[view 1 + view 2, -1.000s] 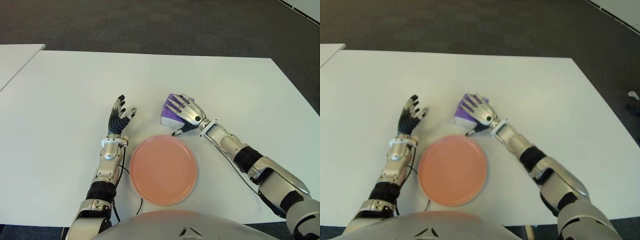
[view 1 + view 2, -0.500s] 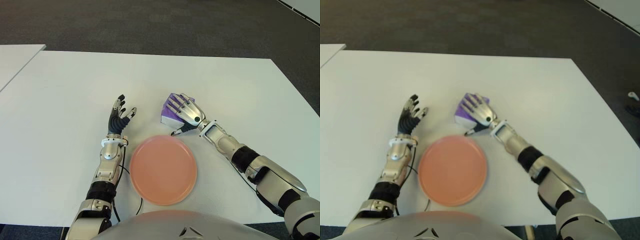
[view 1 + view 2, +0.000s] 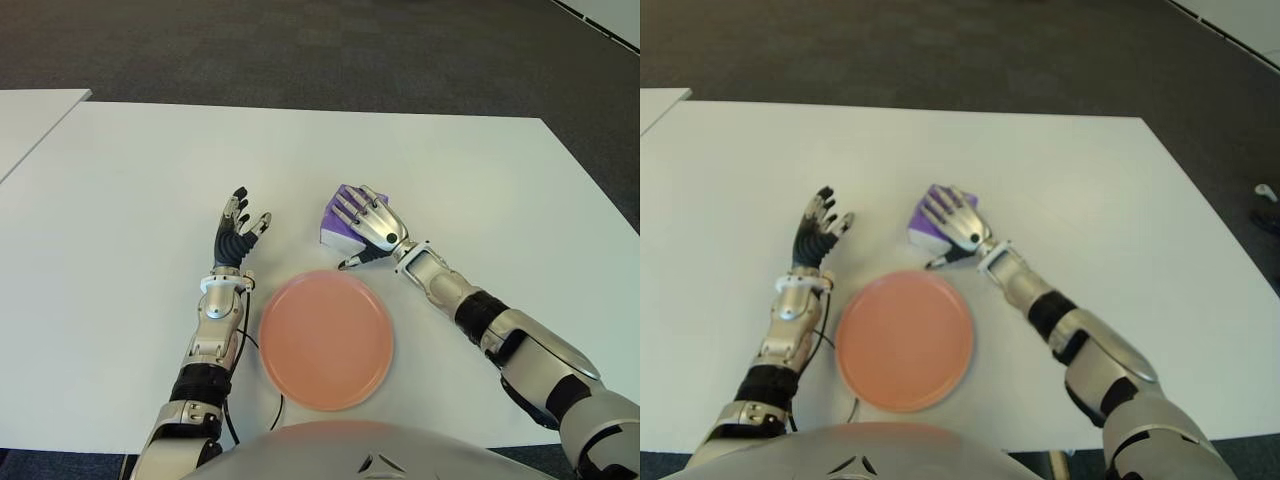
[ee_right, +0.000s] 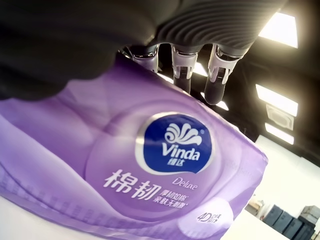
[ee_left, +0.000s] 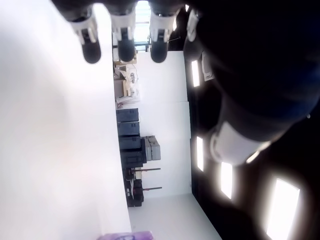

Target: Put the tissue paper into the plate.

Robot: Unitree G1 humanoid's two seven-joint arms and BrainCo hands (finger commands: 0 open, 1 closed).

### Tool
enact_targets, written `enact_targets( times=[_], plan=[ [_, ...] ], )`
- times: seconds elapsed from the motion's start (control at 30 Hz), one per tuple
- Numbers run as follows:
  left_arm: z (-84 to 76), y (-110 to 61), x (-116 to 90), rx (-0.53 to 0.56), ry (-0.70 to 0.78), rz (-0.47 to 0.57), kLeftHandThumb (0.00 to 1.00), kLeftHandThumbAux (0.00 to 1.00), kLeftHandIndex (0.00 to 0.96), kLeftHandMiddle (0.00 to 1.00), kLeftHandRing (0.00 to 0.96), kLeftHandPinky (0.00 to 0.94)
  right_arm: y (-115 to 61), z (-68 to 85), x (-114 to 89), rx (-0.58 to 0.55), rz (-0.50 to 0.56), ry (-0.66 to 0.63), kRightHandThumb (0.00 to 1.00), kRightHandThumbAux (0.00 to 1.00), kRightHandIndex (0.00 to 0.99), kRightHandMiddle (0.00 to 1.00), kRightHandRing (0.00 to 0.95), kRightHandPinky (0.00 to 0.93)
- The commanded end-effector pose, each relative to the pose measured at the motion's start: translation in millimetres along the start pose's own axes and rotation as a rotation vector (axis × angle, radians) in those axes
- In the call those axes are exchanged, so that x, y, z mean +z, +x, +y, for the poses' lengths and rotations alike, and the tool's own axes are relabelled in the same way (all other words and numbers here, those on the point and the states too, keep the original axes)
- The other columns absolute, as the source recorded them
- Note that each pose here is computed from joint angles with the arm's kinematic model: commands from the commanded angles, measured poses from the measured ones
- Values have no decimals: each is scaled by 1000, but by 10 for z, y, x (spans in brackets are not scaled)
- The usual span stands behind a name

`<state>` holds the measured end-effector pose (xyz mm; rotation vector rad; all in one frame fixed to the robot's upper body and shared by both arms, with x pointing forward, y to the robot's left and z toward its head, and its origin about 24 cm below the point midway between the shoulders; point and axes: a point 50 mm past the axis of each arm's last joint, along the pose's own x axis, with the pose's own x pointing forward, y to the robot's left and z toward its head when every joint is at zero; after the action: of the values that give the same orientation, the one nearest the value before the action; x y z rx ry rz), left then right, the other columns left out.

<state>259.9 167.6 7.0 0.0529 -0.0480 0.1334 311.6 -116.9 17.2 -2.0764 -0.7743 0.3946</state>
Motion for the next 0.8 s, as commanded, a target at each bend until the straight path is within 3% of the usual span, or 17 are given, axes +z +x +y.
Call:
enact_targets(
  times=[0.03,0.27,0.33,0.4,0.5,0.6,0.8],
  plan=[
    [10,-36,-40,13,-9,27,148,710,88,61,24,3,-428,422,493,268,-173,32,301,497,0,0,0,0],
    [12,-37,-29,12,-3,19,147,703,82,57,22,1,-421,421,477,272,-122,99,377,518,0,0,0,10],
    [13,-39,-25,13,0,16,145,706,80,56,21,0,-422,425,476,263,-94,135,408,534,0,0,0,49],
    [15,-42,-23,14,3,12,139,710,78,56,22,1,-425,429,479,249,-67,167,489,554,8,66,148,253],
    [21,-44,-24,17,7,9,133,715,77,59,25,10,-428,436,480,232,-47,193,557,567,34,142,278,409],
    [31,-44,-27,20,11,9,126,722,79,63,30,18,-435,452,480,217,-31,233,604,574,73,208,364,493],
    [48,-41,-31,28,3,11,122,731,82,66,34,19,-431,491,470,247,-8,339,623,587,119,259,418,530]
  ],
)
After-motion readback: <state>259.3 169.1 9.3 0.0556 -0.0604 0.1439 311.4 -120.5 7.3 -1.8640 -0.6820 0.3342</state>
